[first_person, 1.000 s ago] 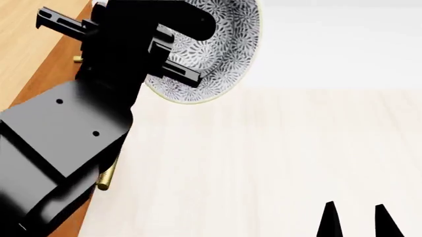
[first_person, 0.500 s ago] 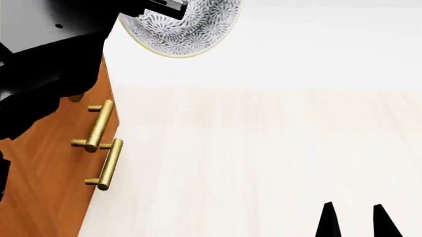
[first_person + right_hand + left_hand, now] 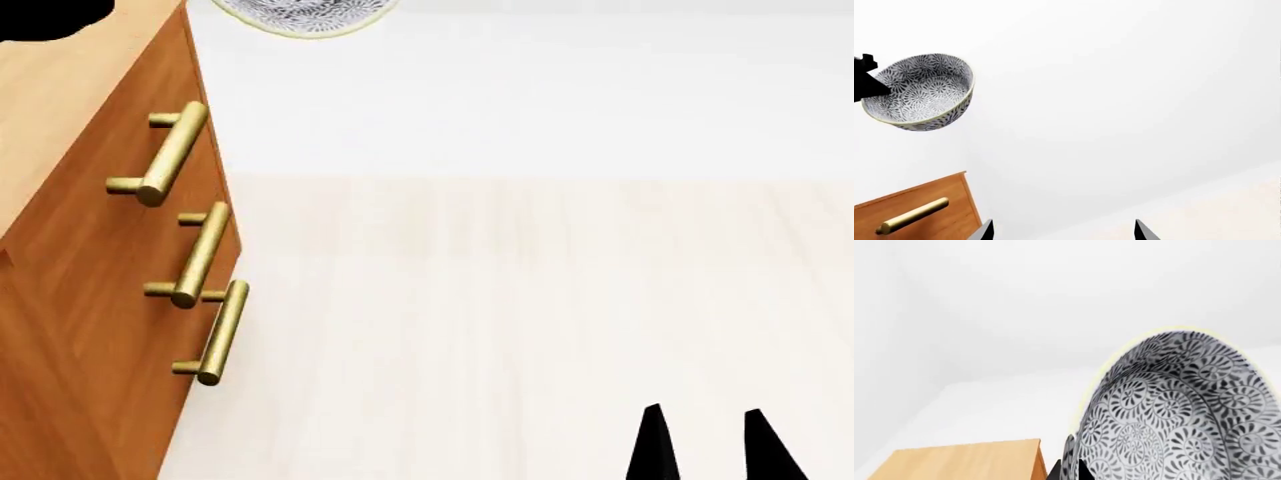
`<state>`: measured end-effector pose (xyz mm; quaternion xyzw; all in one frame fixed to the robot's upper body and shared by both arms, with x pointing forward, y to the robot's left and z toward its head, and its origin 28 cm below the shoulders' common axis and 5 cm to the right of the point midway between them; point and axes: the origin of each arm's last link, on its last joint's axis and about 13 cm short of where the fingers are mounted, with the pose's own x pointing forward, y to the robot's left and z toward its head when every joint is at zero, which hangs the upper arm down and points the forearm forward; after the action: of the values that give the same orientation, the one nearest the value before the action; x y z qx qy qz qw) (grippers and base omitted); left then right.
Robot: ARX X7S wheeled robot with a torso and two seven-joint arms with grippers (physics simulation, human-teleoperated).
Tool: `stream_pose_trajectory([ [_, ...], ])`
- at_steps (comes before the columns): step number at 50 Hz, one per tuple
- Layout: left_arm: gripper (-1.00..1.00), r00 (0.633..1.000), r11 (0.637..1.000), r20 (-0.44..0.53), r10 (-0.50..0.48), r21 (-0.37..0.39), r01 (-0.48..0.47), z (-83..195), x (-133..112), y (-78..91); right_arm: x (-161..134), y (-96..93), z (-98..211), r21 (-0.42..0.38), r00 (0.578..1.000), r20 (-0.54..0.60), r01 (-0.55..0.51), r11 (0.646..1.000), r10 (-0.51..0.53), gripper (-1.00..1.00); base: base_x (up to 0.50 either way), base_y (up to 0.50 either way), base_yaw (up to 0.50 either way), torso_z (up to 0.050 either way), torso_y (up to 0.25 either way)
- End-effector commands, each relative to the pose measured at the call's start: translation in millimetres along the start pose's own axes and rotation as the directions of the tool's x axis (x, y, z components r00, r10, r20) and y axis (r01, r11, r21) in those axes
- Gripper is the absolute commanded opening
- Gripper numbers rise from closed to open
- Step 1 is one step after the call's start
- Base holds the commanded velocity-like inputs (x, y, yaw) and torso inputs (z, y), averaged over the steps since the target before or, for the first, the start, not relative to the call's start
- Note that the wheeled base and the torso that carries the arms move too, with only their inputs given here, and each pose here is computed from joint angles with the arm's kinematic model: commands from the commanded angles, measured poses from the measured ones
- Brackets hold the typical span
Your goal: Put the bowl on top of the cabinet.
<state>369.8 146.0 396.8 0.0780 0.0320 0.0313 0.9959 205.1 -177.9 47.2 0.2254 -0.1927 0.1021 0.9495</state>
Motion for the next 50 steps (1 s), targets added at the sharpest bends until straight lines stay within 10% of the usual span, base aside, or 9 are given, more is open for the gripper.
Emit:
stream_pose_trajectory([
  [1,-1.0,0.998,0.988,-0.064,-0.026,-0.155,0.016,16.7,19.0,24.7,8.4,-3.2,-6.5,-0.012,1.0,-0.027,0.016,1.0,-0.017,1.0,0.0,0.0,0.0,0.0,0.0],
  [50,-1.0,0.974,0.843,-0.226,-0.009,-0.526,-0.114,-5.5,33.7,80.4,14.7,-11.1,-11.2,-0.054,0.997,-0.034,0.067,0.996,-0.069,1.0,0.0,0.0,0.0,0.0,0.0],
])
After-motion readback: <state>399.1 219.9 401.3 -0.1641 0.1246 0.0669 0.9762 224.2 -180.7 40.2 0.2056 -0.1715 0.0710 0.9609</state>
